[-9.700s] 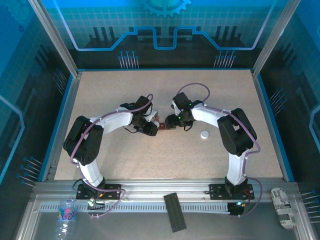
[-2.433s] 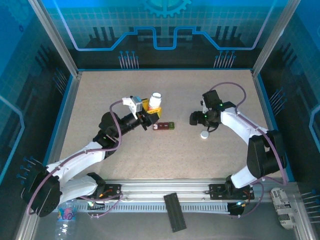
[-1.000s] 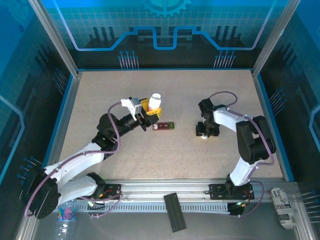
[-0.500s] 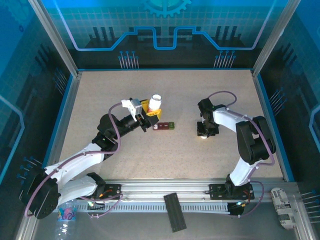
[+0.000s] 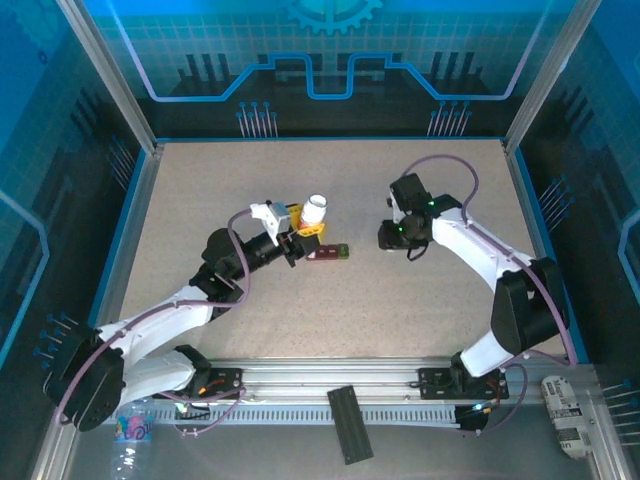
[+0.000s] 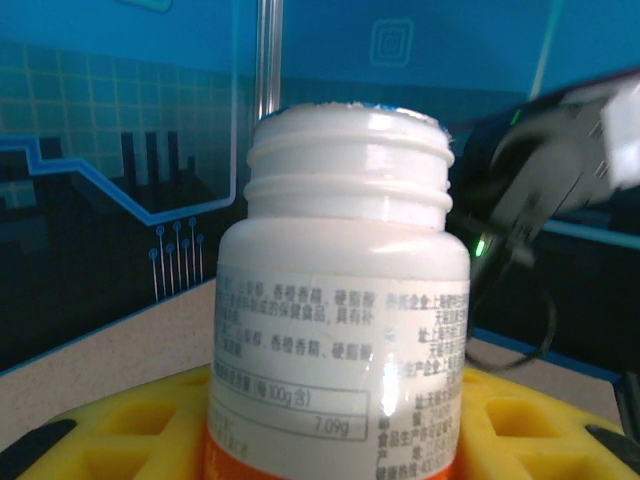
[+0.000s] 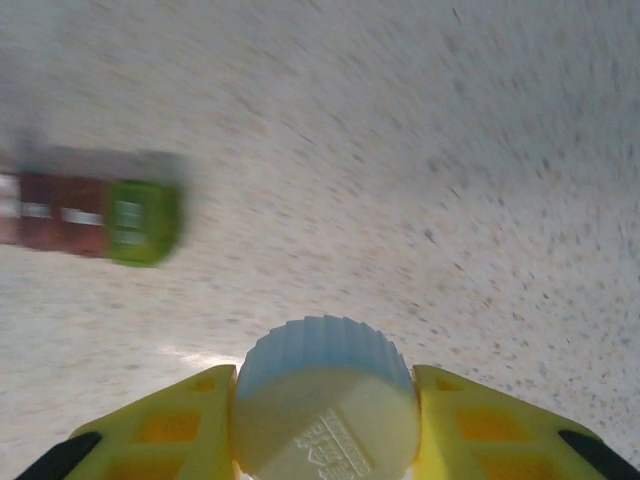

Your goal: Sort the pills into containers

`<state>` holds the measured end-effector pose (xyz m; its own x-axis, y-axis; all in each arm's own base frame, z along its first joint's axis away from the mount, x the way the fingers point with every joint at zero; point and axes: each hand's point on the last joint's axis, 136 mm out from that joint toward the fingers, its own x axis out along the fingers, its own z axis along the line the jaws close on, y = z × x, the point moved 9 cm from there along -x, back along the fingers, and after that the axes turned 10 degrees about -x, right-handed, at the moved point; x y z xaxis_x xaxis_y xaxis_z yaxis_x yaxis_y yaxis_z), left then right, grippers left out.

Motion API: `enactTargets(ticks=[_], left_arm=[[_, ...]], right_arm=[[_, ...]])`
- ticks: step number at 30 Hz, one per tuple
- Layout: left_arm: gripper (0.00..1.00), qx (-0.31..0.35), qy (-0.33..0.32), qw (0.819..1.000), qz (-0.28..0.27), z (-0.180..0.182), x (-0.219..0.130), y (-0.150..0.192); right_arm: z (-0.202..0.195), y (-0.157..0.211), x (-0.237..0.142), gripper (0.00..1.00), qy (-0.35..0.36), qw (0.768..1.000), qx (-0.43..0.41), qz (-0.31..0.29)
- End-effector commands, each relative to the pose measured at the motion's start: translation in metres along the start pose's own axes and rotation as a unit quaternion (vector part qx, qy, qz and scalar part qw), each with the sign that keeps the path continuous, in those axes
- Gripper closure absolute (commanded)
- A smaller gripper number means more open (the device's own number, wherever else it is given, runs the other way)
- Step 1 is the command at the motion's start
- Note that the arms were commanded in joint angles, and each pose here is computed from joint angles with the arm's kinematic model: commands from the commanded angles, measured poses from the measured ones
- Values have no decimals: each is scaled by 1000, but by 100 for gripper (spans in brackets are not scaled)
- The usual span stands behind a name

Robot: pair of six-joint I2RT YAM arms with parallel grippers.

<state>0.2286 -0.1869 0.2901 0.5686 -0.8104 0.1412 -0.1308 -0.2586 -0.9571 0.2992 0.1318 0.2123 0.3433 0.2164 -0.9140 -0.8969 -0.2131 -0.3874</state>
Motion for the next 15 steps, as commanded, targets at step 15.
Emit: enactTargets(ticks=[15], left_arm=[[100,31,-23,998,45,17,4,47]], right_arm=[[66,-40,-127,68,-172,973,-116,-99]])
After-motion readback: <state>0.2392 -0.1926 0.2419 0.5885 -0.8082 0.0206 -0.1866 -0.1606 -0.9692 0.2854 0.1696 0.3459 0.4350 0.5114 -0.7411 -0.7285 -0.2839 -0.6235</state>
